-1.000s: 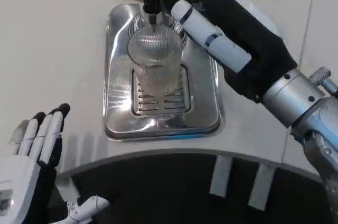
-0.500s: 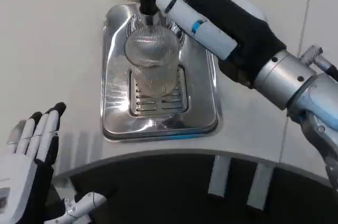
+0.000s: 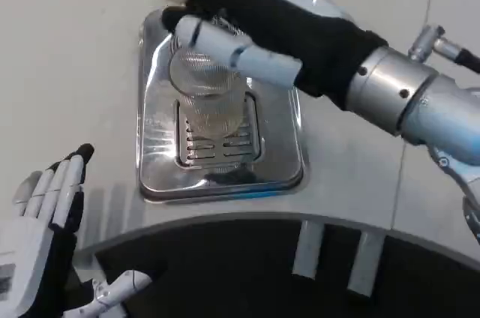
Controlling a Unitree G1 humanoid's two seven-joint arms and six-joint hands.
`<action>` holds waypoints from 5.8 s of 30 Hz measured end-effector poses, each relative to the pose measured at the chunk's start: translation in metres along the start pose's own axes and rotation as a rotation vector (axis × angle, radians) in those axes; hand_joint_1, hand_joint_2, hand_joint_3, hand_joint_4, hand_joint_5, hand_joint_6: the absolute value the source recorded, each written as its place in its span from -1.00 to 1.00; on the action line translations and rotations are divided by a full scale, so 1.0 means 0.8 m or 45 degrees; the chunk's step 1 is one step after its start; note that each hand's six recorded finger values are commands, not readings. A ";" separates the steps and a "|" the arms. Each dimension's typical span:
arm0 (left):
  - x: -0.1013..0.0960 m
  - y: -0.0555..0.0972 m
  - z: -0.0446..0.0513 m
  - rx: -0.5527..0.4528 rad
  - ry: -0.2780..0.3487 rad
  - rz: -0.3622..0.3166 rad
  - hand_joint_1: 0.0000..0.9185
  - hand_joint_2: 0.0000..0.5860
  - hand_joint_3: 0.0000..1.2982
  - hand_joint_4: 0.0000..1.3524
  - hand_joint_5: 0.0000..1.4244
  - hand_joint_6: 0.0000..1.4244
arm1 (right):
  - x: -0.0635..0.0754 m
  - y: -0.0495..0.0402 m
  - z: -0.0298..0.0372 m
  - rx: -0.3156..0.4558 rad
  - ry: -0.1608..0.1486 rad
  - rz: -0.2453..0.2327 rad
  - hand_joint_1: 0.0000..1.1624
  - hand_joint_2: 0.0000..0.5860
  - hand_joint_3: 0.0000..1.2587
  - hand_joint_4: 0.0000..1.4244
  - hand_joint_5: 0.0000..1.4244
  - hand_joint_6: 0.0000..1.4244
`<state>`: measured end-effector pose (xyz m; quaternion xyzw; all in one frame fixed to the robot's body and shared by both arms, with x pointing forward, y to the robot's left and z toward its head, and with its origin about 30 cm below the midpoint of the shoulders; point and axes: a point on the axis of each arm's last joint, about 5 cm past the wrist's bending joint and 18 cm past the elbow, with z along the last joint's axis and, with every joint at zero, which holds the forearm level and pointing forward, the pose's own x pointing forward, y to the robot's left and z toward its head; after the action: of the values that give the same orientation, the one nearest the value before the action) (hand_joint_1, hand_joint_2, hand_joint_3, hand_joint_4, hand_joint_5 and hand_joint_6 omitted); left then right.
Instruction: Grasp the cup under the faucet to collect the drink, then remove the cup.
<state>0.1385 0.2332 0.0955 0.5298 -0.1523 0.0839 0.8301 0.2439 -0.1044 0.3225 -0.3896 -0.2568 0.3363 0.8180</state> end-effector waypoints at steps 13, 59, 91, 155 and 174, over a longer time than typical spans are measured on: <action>0.002 -0.004 0.002 -0.033 0.015 0.057 -1.00 -0.84 -1.00 -1.00 -0.83 -0.87 | 0.001 0.010 0.0315 -0.559 0.100 0.039 -1.00 0.82 -0.98 -1.00 -1.00 -1.00; 0.114 -0.043 0.017 -0.321 -0.124 0.084 -0.58 -0.86 -1.00 -1.00 -0.98 -0.97 | -0.009 0.017 0.0322 -0.563 0.133 0.015 -1.00 0.89 -0.96 -1.00 -1.00 -1.00; 0.136 -0.053 0.036 -0.341 -0.205 0.039 -0.79 -0.90 -1.00 -1.00 -0.96 -0.98 | -0.144 0.034 -0.0022 -0.282 0.413 -0.603 -0.81 1.00 -1.00 -1.00 -1.00 -1.00; 0.188 -0.099 0.095 -0.633 -0.073 0.231 -0.25 -0.90 -1.00 -1.00 -0.70 -0.75 | -0.211 0.124 -0.0349 -0.564 0.788 -0.110 -0.39 0.43 -1.00 -1.00 -1.00 -1.00; 0.211 -0.098 0.115 -0.623 -0.134 0.215 0.12 -0.78 -0.84 -0.77 -0.21 0.00 | -0.202 0.121 -0.0368 -0.517 0.798 -0.130 -0.40 0.43 -1.00 -1.00 -1.00 -1.00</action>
<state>0.3054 0.1131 0.1219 0.3023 -0.2548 0.0857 0.9145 0.1264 -0.1940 0.2021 -0.6146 -0.0746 0.1020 0.7786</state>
